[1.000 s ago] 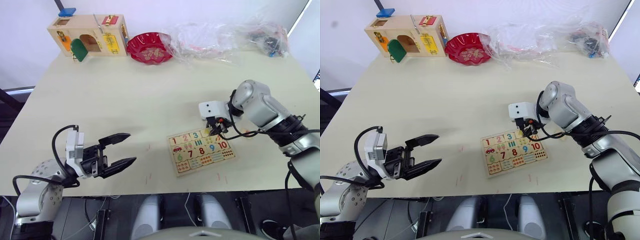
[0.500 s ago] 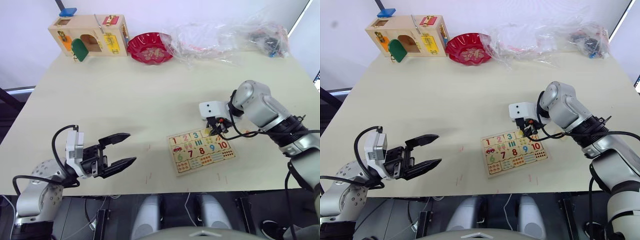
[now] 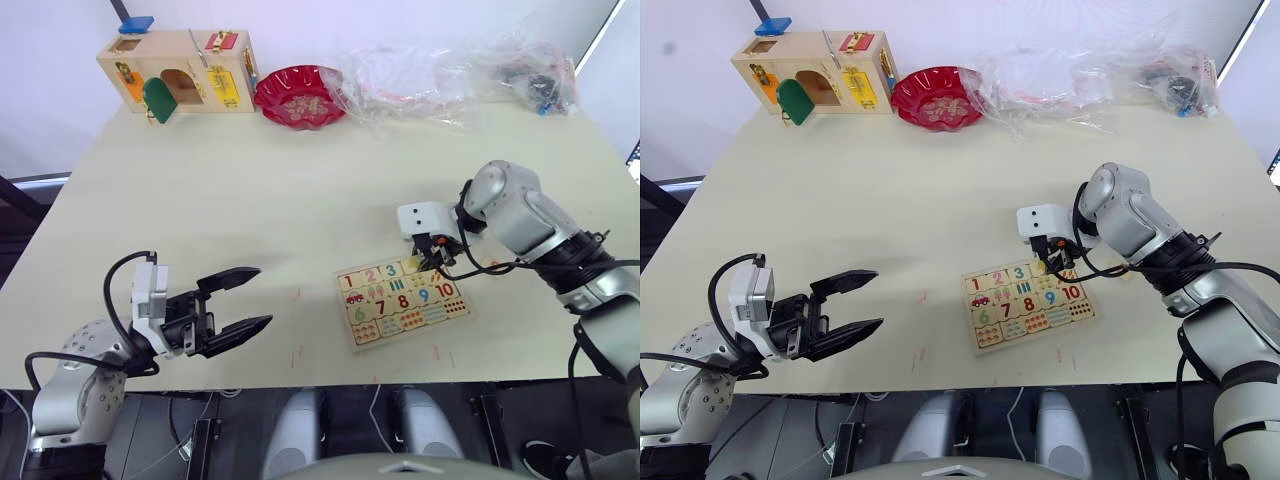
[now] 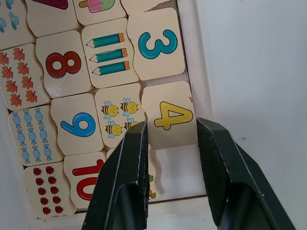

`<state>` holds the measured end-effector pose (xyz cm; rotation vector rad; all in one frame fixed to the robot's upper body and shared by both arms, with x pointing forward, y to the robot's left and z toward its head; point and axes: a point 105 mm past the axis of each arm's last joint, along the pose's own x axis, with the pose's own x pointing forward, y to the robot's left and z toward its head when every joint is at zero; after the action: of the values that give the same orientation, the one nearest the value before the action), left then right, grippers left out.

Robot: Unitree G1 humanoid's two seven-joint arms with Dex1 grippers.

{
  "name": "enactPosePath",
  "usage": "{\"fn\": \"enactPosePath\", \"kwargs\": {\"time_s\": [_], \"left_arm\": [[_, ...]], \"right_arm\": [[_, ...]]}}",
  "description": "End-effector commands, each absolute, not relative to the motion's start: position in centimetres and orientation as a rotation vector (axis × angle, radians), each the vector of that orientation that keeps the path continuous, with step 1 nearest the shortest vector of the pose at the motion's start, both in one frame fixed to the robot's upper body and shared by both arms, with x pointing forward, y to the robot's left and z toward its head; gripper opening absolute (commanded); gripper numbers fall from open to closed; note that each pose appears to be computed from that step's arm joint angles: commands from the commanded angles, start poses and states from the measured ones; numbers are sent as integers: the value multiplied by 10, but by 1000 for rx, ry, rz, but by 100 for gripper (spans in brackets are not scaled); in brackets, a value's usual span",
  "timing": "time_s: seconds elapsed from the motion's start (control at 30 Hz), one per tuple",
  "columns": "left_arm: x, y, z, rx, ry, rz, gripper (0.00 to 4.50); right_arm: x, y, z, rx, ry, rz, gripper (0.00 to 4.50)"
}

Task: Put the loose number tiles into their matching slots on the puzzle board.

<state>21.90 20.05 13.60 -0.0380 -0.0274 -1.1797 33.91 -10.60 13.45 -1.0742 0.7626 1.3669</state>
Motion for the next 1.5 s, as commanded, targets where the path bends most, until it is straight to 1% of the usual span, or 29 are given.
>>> {"fn": "enactPosePath", "kwargs": {"time_s": [0.03,1.13,1.17,1.2,1.33,1.37,1.5], "left_arm": [[217,201,146,6,-66,-1182,450],[219,202,145,8,-64,-1177,450],[219,202,145,8,-64,-1177,450],[219,202,145,8,-64,-1177,450],[219,202,144,8,-64,-1178,450],[219,202,144,8,-64,-1179,450],[219,202,144,7,-65,-1180,450]], "right_arm": [[337,-107,135,-1073,761,1375,90],[341,-107,141,-1073,731,1359,90],[341,-107,141,-1072,730,1359,200],[341,-107,141,-1074,730,1359,240],[341,-107,141,-1074,727,1359,436],[341,-107,141,-1075,726,1358,445],[342,-108,145,-1070,709,1343,445]]}}
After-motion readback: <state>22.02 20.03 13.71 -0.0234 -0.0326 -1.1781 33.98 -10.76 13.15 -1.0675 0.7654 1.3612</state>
